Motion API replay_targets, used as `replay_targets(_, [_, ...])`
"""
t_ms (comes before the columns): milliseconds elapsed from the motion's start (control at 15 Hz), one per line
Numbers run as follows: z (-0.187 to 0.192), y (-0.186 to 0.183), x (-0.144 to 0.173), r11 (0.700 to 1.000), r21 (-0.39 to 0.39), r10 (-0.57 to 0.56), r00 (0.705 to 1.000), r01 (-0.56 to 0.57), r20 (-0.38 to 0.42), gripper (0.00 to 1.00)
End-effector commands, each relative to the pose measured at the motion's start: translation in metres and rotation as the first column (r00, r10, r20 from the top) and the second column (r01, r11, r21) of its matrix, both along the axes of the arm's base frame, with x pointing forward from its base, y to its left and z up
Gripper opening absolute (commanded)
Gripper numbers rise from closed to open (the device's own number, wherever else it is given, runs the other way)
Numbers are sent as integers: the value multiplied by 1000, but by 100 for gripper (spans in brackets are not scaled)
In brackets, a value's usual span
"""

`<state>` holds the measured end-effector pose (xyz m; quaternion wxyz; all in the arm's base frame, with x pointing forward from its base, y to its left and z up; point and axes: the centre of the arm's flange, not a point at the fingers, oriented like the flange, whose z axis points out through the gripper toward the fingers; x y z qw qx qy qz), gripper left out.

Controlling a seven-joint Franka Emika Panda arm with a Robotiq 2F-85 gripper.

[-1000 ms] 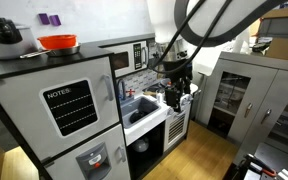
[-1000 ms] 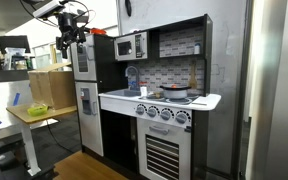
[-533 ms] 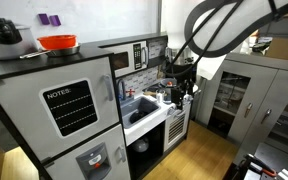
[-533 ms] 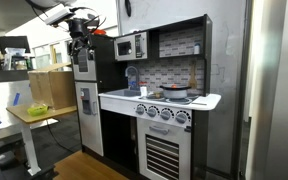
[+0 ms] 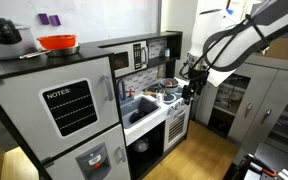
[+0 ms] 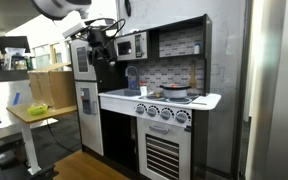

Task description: Put the glass on the shelf

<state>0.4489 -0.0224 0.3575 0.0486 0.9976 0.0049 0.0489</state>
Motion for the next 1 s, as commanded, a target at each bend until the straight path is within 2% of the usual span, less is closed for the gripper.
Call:
replay_targets(0, [-16,-40,7,999,22,-36,994,34,105,100])
replay_targets(267, [-23,-80,26,999,40,-11,980,3,198,100])
replay_targets(333, [-17,-70,13,999,24,-44,985,41,167,100])
replay_targets(800, [-19,-69,14,999,26,-39,985,35,169,100])
replay_targets(933, [-22,-89,18,998,51,-37,984,28,174,100])
